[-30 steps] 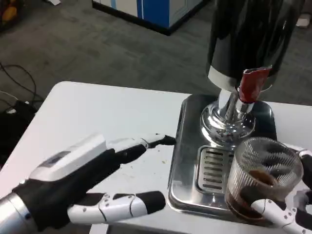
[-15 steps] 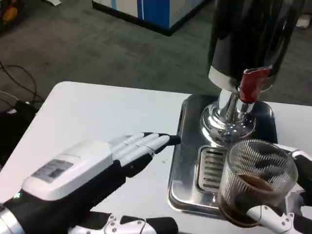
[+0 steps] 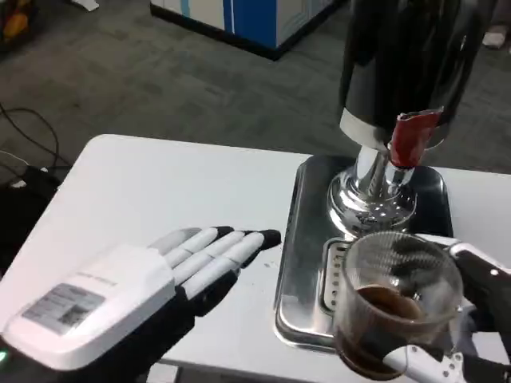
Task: Grasp the cup under the faucet to collect the drink, then remove the cup.
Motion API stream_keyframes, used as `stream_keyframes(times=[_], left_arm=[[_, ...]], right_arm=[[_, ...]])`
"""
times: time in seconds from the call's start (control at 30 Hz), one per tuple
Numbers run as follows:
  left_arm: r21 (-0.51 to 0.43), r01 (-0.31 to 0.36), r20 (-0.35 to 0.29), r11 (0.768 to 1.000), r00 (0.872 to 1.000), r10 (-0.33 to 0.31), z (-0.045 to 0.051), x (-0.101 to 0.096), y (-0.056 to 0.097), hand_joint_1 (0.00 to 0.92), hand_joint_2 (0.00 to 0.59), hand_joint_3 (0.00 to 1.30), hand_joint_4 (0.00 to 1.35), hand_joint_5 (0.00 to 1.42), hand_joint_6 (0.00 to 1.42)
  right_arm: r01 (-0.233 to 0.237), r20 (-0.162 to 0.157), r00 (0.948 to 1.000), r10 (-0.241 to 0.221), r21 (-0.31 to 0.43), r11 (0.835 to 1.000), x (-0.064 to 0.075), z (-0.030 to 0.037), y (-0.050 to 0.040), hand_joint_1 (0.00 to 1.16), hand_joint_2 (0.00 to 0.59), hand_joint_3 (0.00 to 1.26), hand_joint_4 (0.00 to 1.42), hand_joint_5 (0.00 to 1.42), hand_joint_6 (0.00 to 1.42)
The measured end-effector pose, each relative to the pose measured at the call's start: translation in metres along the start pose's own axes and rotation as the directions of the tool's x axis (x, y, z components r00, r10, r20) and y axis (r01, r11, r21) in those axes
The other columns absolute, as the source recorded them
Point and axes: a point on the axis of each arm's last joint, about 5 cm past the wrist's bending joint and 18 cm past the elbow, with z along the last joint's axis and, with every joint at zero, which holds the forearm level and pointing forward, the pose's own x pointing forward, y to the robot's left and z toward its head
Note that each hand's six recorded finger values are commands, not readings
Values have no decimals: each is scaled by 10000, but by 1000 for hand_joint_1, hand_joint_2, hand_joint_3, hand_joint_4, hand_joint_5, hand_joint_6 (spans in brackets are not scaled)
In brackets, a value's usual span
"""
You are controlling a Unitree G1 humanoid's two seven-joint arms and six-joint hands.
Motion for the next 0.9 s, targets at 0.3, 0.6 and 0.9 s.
stream_keyframes(times=[0.3, 0.6, 0.9], left_arm=[[75, 264, -611, 9996, 9978, -259, 38, -113, 0, 0, 139, 0, 0, 0, 0], [214, 551, -986, 9983, 9937, -527, 69, -182, -27, 0, 140, 0, 0, 0, 0], [276, 464, -919, 9985, 9948, -437, 87, -200, -39, 0, 140, 0, 0, 0, 0]], right_arm=[[-712, 455, 9964, 714, -65, 9974, 88, 44, 52, 822, 171, 975, 1167, 1367, 1424], [-1192, 609, 9909, 1199, -149, 9928, 199, 72, 84, 816, 178, 983, 1168, 1377, 1424], [-1289, 676, 9892, 1298, -184, 9915, 210, 79, 88, 813, 176, 989, 1182, 1381, 1424]])
